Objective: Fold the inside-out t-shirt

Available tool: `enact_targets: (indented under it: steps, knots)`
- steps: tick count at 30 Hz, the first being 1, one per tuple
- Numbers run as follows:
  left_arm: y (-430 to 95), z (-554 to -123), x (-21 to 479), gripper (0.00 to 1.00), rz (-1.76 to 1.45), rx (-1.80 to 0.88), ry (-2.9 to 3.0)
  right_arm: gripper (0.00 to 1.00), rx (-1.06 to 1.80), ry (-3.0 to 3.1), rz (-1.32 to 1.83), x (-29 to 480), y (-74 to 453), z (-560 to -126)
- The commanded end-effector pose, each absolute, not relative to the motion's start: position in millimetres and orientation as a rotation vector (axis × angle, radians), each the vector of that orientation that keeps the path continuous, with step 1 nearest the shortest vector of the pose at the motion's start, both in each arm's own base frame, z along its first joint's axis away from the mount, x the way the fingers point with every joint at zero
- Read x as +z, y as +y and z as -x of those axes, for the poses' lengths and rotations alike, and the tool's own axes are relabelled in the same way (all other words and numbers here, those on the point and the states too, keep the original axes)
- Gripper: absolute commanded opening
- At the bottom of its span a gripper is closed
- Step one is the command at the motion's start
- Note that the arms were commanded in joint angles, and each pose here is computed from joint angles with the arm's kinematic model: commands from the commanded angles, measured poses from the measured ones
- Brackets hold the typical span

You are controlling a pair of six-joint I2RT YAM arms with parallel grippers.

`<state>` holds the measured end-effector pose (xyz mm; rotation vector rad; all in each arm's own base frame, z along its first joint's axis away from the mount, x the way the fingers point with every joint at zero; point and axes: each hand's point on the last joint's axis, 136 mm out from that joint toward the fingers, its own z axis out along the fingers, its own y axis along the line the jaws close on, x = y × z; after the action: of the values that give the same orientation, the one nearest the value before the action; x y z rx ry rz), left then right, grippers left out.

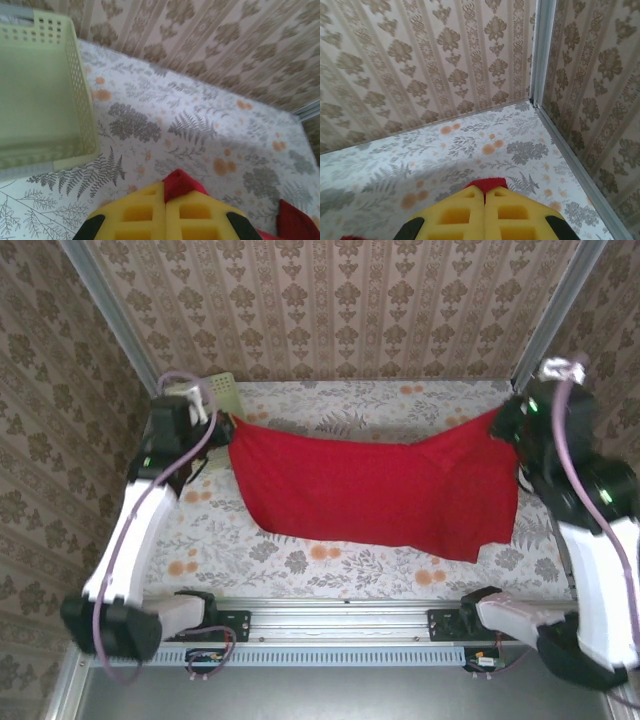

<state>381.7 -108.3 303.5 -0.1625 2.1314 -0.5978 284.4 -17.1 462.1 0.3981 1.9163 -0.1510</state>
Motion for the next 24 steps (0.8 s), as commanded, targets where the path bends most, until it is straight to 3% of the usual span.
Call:
enact_targets:
  steps: [1,4,8,12,15,20,24]
  knots:
    - [-112.5,-429.4,317.9,0.00,0.191,-0.547,2.157,0.00,-0.110,1.858,-0.399,487.2,-22.7,-341.8]
    - [-126.3,-473.0,359.4,0.00,0.152,-0.589,2.101,0.00,-0.060,1.829,-0.404,510.6,-31.0,-383.4]
    - [-136.4,-509.1,442.0,0.00,0.081,-0.640,1.943,0.00,0.054,1.668,-0.385,568.2,-39.3,-407.6]
    - [-128.2,-512.3,529.8,0.00,0.017,-0.679,1.702,0.00,0.106,1.433,-0.463,628.4,-67.9,-389.9]
    - [-116.7,-502.6,569.3,0.00,-0.023,-0.676,1.567,0.00,0.144,1.323,-0.451,657.1,-73.2,-375.6]
    - [-112.6,-485.1,557.2,0.00,-0.082,-0.616,1.568,0.00,0.205,1.365,-0.317,657.6,-49.5,-368.8]
    - [-111.1,-466.5,495.8,0.00,-0.096,-0.595,1.645,0.00,0.329,1.596,-0.279,584.3,-27.9,-391.6]
